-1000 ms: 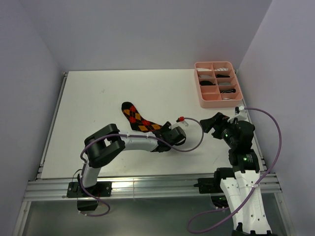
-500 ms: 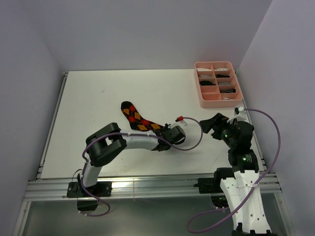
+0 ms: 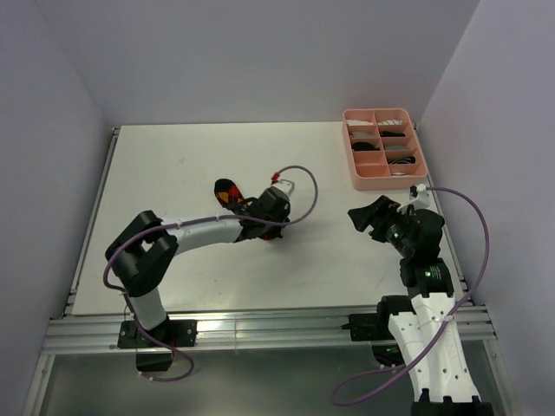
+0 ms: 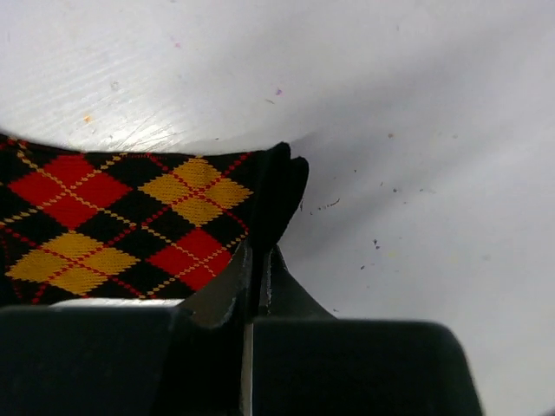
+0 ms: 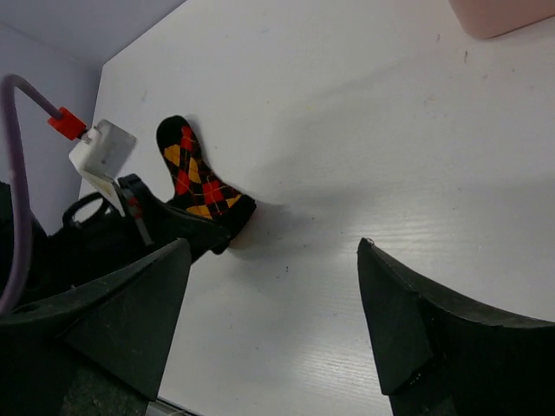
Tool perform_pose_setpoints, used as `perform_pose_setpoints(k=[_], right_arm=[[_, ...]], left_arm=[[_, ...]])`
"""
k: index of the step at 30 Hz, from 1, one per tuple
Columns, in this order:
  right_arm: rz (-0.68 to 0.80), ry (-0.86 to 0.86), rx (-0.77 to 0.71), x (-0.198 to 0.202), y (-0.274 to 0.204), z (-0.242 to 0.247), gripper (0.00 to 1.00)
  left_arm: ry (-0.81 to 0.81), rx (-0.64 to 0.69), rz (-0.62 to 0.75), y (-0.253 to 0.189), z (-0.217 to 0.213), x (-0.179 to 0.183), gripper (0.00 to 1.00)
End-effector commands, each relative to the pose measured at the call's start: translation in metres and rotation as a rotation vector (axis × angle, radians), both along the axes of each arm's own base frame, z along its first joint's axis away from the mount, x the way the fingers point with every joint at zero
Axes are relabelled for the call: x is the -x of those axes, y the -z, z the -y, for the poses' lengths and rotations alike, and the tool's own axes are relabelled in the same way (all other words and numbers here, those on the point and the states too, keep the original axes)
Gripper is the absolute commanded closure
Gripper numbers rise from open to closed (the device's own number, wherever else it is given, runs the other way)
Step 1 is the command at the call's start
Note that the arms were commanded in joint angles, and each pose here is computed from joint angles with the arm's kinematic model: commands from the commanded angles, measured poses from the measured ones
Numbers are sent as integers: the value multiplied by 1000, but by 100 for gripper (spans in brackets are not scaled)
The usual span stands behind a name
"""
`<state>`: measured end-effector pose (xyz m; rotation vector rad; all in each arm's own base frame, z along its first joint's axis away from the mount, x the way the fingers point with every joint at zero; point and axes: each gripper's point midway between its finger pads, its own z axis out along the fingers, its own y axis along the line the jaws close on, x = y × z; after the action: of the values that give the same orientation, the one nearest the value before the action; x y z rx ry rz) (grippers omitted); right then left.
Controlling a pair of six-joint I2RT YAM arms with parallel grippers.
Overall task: Roll the socks
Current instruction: Roll the sock at the center of the board.
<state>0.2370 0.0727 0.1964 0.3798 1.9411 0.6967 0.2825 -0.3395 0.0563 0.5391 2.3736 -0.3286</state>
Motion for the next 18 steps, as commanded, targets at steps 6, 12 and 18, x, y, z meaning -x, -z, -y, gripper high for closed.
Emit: perform_pose_setpoints(k=[6,12,18], right_arm=[[31,-72,-68,-17,-3,-32,20],[-3,-119,-112,-27,8,-66,23],[-63,-179,-157,-37,23,-112,30]], left_arm=[[-157,471,-330,-3,-11,3,99],[-219,554,-397,7,-19,5,99],[-336,639,-452,14,-37,6,99]])
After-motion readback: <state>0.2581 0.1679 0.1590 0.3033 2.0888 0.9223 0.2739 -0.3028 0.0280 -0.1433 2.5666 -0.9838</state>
